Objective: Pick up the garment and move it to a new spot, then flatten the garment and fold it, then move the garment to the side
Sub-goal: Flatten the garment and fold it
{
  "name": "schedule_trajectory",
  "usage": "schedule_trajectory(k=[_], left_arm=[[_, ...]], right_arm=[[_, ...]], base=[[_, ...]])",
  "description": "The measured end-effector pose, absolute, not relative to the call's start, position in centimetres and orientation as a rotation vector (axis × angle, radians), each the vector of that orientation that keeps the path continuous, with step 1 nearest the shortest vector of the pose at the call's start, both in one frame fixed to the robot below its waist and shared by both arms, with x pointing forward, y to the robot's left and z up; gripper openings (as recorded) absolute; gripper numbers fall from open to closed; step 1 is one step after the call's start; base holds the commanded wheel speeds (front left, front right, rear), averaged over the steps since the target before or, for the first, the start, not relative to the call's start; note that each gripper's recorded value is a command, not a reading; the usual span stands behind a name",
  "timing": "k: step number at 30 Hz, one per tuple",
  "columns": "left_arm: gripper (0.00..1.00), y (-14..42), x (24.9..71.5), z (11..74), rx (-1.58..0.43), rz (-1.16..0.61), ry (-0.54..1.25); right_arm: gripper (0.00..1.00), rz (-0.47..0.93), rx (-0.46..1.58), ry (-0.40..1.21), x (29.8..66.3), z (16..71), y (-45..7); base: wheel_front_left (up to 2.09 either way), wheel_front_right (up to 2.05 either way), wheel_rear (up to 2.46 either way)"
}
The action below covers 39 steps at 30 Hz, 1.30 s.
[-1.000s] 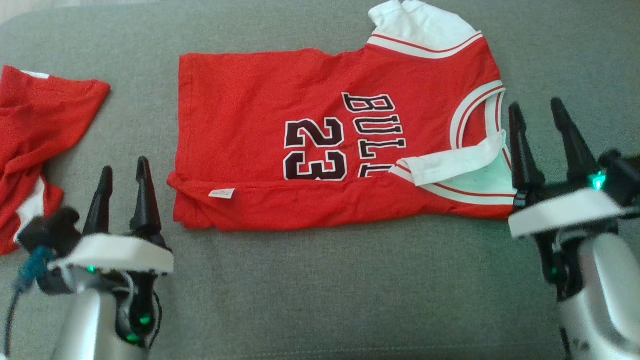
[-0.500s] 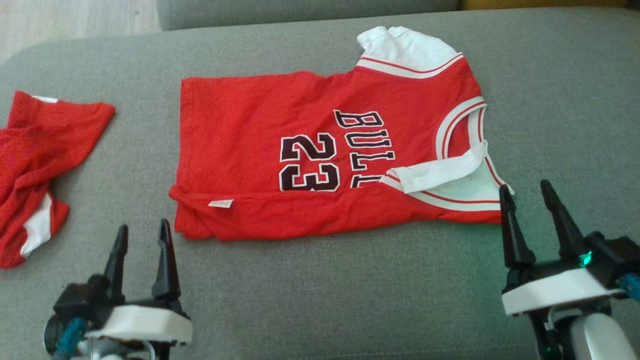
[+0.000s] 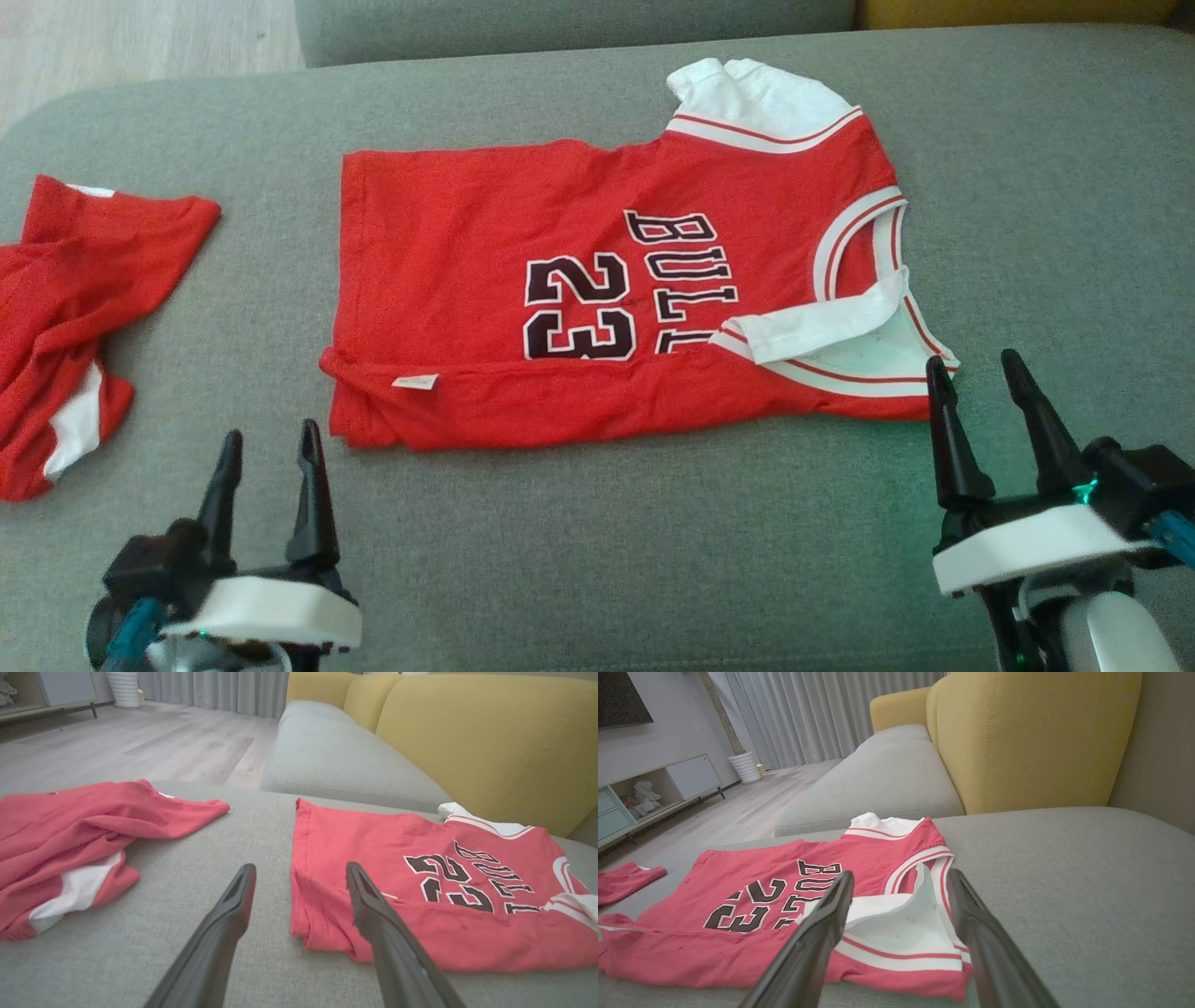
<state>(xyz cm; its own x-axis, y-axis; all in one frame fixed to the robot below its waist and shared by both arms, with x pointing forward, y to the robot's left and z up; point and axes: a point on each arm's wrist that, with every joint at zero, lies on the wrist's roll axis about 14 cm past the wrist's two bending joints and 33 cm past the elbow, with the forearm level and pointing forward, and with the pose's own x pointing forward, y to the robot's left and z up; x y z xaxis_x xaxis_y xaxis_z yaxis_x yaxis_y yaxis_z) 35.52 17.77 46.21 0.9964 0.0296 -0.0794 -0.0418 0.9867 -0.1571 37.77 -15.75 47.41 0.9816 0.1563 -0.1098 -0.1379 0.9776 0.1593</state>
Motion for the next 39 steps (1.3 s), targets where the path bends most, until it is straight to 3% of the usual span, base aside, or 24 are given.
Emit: schedule_trajectory(k=[8,14,21,22,24,25,33,39], left_arm=[[1.0,16.0,35.9,41.4,-0.225,-0.03,0.297],[1.0,15.8,38.7,39.6,-0.252,-0.052,0.362],[1.0,15.9,38.8,36.3,-0.293,-0.045,0.492],[0.84,15.8,38.9,36.2,-0.298,-0.051,0.494],[0.02,15.7,39.3,36.3,-0.298,-0.056,0.497],[0.0,15.7,39.3,36.3,-0.297,-0.057,0.498],[0.0,15.4,38.7,37.2,-0.286,-0.085,0.472],[0.0,15.9,37.1,38.8,-0.269,-0.092,0.451]], right_arm=[[1.0,0.114,0.162,0.328,37.9,42.2,-16.6],[1.0,0.097,0.148,0.466,39.8,39.4,-17.1],[1.0,0.074,0.162,0.631,39.5,36.2,-17.3],[0.97,0.074,0.167,0.638,39.6,36.2,-17.3],[0.39,0.07,0.179,0.655,39.7,36.2,-17.3],[0.0,0.069,0.185,0.659,39.8,36.2,-17.3],[0.0,0.067,0.218,0.614,39.7,37.6,-17.1],[0.0,0.049,0.236,0.6,37.3,38.7,-17.6]], base=[[0.0,0.0,0.0],[0.0,0.0,0.0],[0.0,0.0,0.0],[0.0,0.0,0.0],[0.0,0.0,0.0],[0.0,0.0,0.0],[0.0,0.0,0.0],[0.0,0.0,0.0]])
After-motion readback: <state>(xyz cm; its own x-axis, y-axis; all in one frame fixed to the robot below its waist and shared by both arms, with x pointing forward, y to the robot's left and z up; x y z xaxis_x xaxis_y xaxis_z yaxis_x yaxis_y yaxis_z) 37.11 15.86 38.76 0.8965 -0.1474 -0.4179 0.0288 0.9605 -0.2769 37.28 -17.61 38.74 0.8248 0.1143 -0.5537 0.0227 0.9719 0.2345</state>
